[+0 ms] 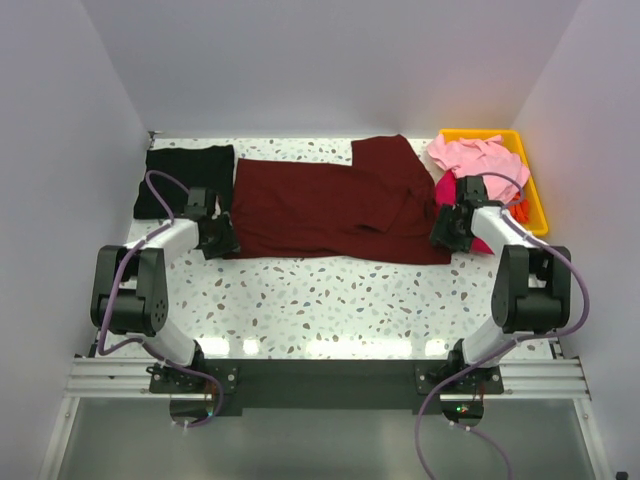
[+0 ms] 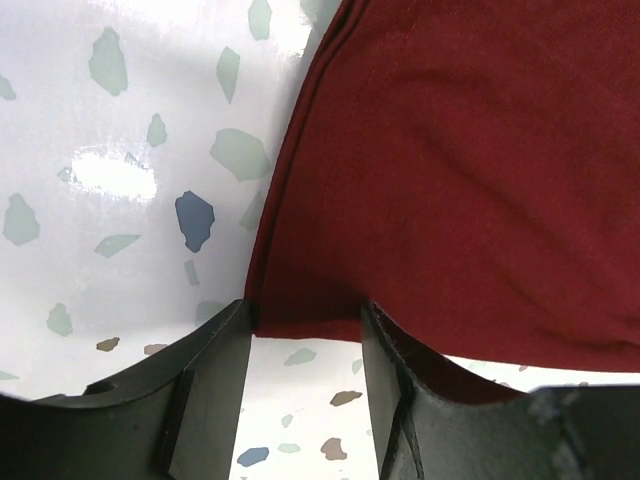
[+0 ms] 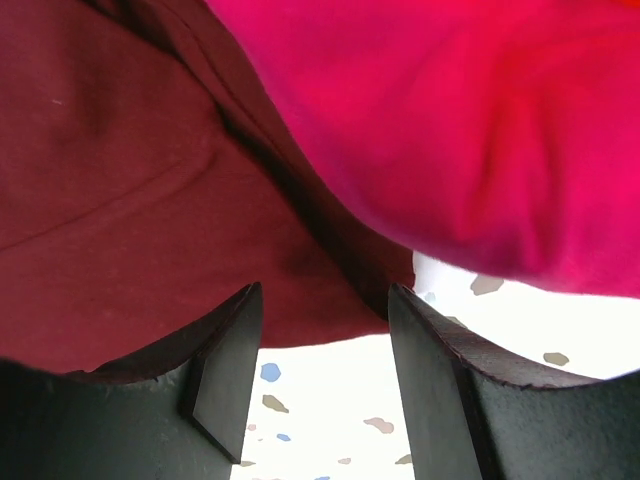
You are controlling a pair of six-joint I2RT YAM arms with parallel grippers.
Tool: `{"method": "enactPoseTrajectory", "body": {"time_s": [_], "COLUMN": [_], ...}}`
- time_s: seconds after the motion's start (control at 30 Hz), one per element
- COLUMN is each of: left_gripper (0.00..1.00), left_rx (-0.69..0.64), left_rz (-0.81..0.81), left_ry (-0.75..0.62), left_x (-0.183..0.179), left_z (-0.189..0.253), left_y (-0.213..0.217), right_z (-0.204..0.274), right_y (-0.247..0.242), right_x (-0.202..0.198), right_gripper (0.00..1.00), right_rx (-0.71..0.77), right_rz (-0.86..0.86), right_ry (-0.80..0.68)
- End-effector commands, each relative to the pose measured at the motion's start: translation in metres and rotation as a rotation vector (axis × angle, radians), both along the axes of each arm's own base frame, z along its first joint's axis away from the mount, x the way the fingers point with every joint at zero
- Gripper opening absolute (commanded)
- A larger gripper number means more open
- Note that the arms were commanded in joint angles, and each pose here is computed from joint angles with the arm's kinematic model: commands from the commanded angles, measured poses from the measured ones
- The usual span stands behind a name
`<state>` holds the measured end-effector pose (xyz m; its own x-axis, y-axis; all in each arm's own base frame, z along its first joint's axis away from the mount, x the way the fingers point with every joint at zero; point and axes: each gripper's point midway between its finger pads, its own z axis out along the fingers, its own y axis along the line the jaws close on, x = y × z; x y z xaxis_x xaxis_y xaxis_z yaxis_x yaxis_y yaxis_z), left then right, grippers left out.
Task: Fold and stack the t-shirts
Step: Fold the tshirt
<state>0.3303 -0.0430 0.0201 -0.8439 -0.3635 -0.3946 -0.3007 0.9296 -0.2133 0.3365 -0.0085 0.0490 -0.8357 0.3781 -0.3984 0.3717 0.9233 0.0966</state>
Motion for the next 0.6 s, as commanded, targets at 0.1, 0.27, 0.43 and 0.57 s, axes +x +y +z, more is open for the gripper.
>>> {"method": "enactPoseTrajectory", "body": {"time_s": [0.1,0.27,0.43,0.57], "left_gripper": [0.5,0.36,0.25,0.09], "left_rx": [0.031,0.059,0.077,0.084], "left_rz": [0.004,0.009,0.007,0.004], "left_ry": [0.011,0.032,0.058,0.071], "left_x": [-0.006,-0.01,-0.014,-0.016], "left_z": [-0.007,-0.012,-0.022,-0.026], "left_y": [0.003,0.005,0.007,0.008], "right_z": [-0.012,-0.02,-0.026,-0.029], "right_y": [0.004,0.005,0.002,0.003], "right_x": [0.006,0.004,0.002,0.002], "right_gripper": [0.56,0.54,0.53,0.43], "right_rx": [0.025,0.031,0.018,0.02], "right_rz": [0.019,0.02,0.017,0.025], "right_ry": [-0.005,0.015,0.028,0.042]}}
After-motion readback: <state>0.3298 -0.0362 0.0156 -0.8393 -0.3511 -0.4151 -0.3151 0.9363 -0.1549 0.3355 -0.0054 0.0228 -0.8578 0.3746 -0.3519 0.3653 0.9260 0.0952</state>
